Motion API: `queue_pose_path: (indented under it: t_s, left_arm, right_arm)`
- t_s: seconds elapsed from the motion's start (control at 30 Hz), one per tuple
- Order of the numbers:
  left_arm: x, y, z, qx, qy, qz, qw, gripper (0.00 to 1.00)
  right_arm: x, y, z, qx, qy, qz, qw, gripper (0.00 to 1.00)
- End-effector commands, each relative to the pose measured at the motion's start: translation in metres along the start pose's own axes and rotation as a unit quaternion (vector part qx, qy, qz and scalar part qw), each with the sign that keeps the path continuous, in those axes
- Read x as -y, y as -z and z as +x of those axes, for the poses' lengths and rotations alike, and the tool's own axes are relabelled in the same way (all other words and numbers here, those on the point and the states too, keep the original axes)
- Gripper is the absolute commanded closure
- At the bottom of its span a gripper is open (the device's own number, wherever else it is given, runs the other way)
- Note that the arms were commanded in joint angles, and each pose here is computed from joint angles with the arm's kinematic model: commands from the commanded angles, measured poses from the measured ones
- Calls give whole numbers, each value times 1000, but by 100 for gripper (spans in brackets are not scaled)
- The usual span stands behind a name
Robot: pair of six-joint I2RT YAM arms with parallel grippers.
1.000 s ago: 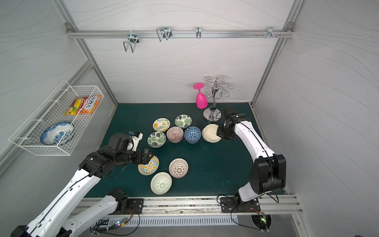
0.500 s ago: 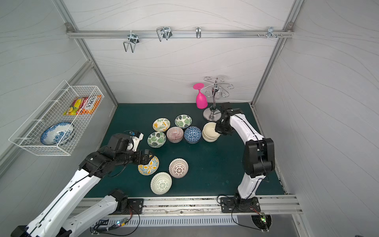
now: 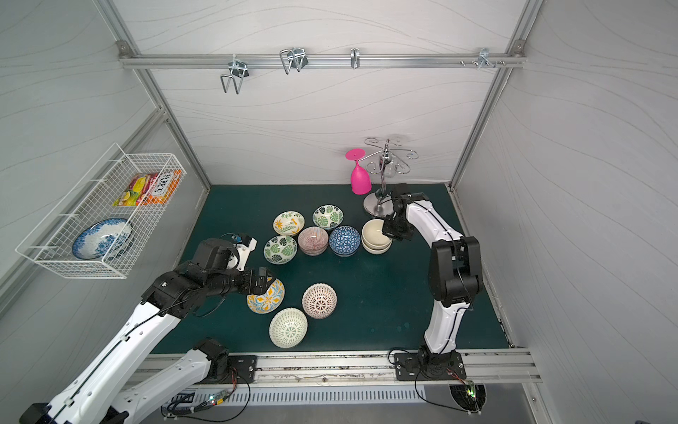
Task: Stack the bowls
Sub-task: Place the bowl on the bowl.
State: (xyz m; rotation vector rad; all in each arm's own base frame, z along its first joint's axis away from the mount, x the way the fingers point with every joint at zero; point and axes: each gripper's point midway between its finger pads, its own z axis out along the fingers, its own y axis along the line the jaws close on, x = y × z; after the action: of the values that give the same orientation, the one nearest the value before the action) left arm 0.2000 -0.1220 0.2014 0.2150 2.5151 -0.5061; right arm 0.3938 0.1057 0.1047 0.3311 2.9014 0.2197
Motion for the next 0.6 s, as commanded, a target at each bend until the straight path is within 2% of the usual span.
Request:
queue_pose_path:
  t_s: [0.0,0.13,0.37,0.57]
  left_arm:
    - [5,1,-12,23,-10,8,1000,0]
    - [4,1,-11,21,-9,6,1000,0]
    - [4,1,-12,23,-9,4,1000,0]
    - [3,4,-12,29,-9,2,1000,0]
  right_arm:
    - [-9,5,-7,12,14,-2,1000,100]
    - [-9,4,-6,8,12,-1,1000,99]
    - [-11,16,-7,16,12,-7,1000,61]
    - [-15,40,-6,33,12,-23,999,52]
